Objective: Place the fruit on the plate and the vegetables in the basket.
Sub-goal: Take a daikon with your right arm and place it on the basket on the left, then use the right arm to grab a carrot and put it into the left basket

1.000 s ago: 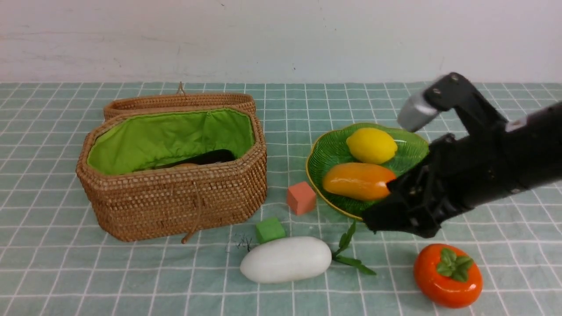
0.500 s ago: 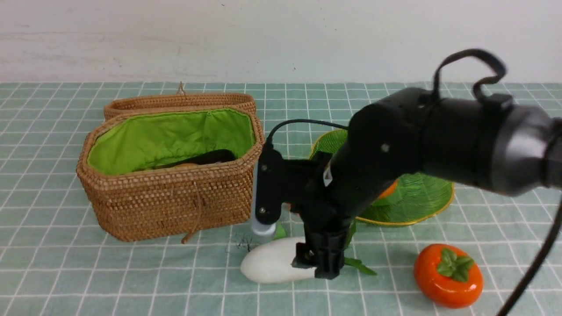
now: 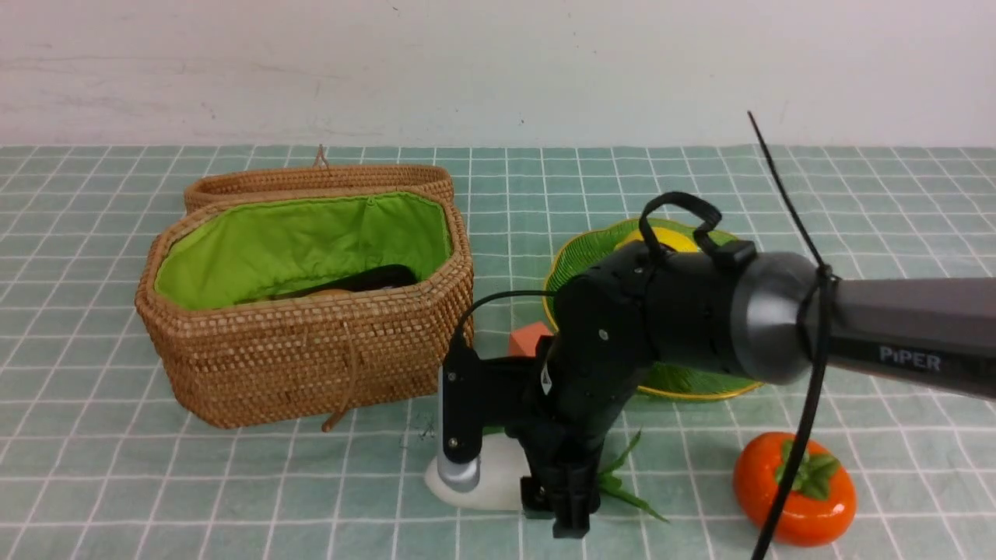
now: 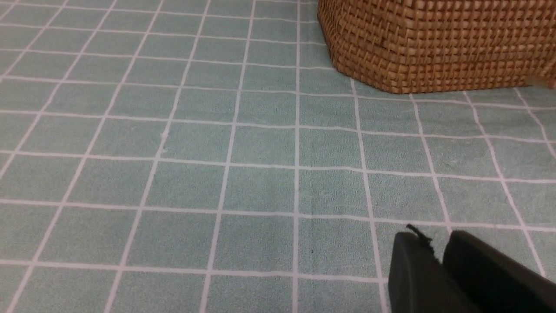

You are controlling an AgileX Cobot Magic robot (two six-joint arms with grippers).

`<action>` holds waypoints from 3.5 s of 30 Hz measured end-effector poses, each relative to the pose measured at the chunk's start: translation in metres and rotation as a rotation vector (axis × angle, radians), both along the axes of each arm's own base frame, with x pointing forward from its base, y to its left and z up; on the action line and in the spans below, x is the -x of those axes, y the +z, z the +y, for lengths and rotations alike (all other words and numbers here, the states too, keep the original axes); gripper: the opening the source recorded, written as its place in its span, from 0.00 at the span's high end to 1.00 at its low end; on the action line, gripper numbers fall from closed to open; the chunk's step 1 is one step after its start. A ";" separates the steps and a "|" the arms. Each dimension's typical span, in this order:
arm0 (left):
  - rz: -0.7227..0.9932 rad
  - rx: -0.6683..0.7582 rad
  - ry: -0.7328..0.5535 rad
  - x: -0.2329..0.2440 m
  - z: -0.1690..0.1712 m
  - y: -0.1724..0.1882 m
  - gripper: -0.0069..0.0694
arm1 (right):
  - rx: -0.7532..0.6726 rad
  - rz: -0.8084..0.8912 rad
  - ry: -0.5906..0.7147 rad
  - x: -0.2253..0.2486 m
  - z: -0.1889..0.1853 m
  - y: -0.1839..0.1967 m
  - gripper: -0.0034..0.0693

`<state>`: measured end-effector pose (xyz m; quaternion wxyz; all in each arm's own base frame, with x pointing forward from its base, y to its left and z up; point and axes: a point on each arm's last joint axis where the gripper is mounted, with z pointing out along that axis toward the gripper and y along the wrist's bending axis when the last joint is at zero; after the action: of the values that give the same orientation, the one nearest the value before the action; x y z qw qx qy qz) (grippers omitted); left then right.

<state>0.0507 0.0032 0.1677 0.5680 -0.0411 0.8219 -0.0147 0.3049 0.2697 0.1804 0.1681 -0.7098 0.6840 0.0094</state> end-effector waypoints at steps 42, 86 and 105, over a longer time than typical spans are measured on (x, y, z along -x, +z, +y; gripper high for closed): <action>0.000 0.000 0.000 0.000 0.000 0.000 0.73 | -0.936 -0.373 -0.514 -0.089 0.076 0.074 0.21; 0.000 -0.003 0.000 0.000 0.000 0.000 0.68 | -0.071 0.227 -0.189 0.114 -0.136 0.020 0.17; 0.000 -0.004 0.000 0.000 0.000 0.000 0.67 | -0.093 0.189 -0.211 0.069 -0.106 0.044 0.40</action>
<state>0.0507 0.0033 0.1677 0.5681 -0.0401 0.8219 -0.0129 0.2359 0.1638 0.2243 0.1357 -0.6212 0.7665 0.0903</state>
